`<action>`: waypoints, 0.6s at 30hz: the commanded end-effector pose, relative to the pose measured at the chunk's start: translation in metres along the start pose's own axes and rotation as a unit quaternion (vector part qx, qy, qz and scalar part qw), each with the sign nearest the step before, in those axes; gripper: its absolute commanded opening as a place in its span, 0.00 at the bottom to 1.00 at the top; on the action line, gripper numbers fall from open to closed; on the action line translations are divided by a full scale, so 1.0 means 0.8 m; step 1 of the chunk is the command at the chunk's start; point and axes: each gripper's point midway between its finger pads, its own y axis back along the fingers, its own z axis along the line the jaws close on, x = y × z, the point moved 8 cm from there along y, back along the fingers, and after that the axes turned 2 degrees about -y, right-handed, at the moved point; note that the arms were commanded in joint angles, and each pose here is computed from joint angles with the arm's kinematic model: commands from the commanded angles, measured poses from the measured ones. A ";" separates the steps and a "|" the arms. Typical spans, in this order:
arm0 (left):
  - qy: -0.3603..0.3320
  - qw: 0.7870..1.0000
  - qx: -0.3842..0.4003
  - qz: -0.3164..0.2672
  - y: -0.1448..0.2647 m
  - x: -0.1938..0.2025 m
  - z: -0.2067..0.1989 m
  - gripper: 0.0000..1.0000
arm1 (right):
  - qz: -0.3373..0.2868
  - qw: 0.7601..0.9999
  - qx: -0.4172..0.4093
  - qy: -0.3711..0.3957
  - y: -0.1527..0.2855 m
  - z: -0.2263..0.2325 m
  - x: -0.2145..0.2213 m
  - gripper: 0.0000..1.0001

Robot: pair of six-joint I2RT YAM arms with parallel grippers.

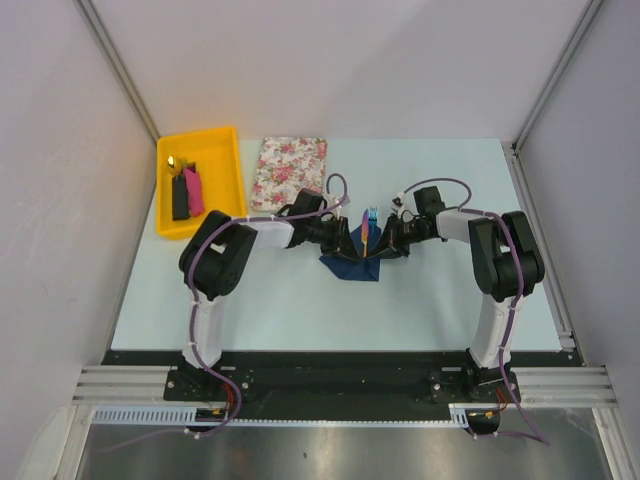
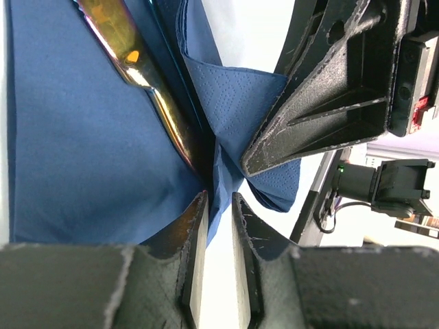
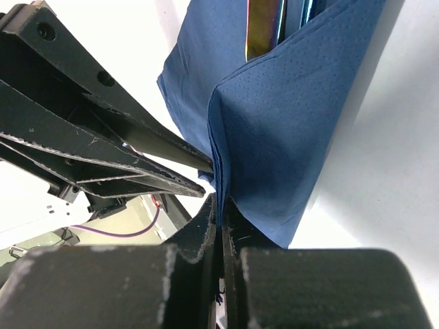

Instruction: Place the utensils on the paper napkin and roll it up

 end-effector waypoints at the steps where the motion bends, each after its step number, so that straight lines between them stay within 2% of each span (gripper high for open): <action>1: -0.027 1.000 0.015 0.001 -0.005 -0.010 -0.009 0.26 | -0.010 1.000 -0.003 0.016 -0.001 0.011 -0.011 0.03; 3: -0.029 0.999 0.016 0.005 -0.005 -0.008 -0.010 0.29 | -0.011 1.000 -0.003 0.017 -0.001 0.010 -0.011 0.03; 10: -0.032 0.999 0.011 0.015 -0.004 -0.002 -0.008 0.29 | -0.009 1.000 -0.002 0.017 0.000 0.010 -0.010 0.03; 16: -0.040 0.999 0.012 0.018 -0.009 -0.003 -0.008 0.22 | -0.011 1.000 -0.004 0.025 0.001 0.014 -0.010 0.03; 18: -0.042 0.999 0.017 0.021 -0.011 -0.004 -0.009 0.15 | -0.010 1.000 -0.004 0.024 0.000 0.013 -0.010 0.03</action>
